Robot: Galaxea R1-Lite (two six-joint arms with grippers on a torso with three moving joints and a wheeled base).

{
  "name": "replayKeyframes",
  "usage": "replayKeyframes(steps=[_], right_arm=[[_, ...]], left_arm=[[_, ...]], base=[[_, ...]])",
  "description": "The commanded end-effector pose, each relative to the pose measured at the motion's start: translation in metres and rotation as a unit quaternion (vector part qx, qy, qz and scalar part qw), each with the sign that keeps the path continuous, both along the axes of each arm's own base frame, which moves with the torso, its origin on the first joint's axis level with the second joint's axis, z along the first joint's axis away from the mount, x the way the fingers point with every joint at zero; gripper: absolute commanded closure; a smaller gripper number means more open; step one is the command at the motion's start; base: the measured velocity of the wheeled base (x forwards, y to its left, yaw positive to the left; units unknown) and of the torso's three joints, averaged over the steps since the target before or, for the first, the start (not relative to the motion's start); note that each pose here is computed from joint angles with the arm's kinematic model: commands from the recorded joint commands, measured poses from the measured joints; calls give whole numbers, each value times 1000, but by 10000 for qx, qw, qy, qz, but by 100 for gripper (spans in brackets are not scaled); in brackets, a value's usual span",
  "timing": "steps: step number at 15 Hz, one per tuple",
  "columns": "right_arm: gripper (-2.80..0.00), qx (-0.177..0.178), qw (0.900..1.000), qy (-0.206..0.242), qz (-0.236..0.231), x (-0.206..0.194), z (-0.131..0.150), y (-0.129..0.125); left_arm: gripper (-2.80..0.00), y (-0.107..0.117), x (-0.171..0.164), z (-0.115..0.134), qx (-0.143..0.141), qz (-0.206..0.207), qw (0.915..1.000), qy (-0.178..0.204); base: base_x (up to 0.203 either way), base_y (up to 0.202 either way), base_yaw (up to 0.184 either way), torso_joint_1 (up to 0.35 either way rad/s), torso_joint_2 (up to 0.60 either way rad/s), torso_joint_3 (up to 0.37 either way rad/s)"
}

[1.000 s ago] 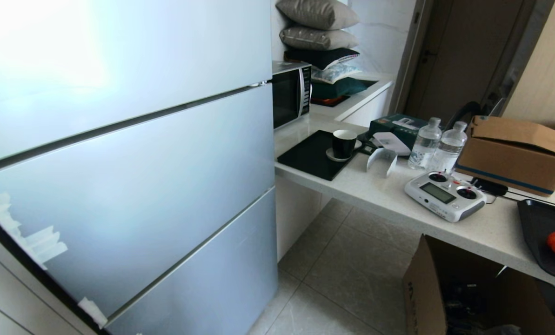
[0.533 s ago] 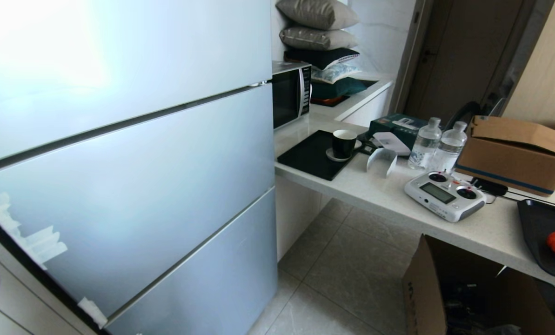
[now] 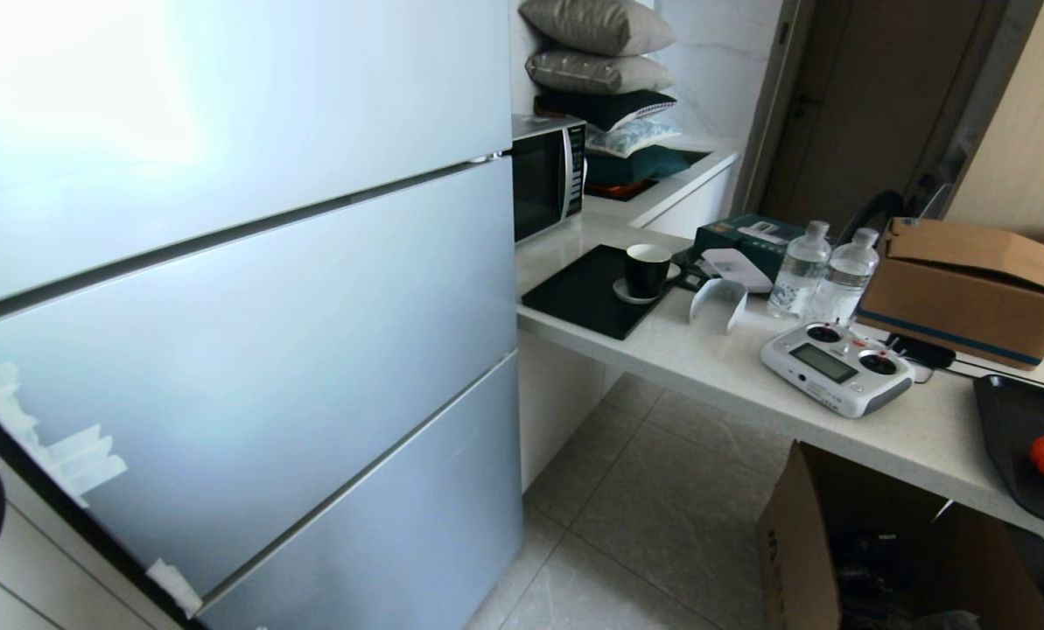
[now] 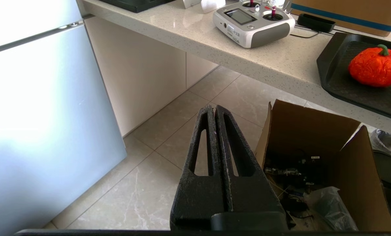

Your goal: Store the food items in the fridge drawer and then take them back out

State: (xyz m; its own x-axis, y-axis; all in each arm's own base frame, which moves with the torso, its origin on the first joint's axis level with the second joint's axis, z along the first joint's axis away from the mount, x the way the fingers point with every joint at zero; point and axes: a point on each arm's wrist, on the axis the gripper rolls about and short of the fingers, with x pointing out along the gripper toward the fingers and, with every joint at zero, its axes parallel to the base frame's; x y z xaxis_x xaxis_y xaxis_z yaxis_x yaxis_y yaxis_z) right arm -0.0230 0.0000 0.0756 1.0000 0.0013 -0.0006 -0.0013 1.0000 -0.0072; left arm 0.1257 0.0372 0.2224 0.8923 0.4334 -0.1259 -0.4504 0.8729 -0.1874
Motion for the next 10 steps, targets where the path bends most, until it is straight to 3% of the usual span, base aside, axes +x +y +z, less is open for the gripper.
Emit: replayKeyframes(steps=[1,4,8,10], right_arm=[[0,-2,10000,-3,1,0,0,0],[0,-2,10000,-3,1,0,0,0],[0,-2,10000,-3,1,0,0,0],[0,-2,10000,-3,1,0,0,0]], left_arm=[[0,0,2,-1,-49,-124,9999,16],[0,7,7,-6,-228,19,9997,124],[0,14,9,-7,-227,225,9994,96],[0,15,13,-8,-259,93,9996,118]], base=[[0,0,0,0,0,0],[0,0,0,0,0,0],[0,0,0,0,0,0],[0,0,0,0,0,0]])
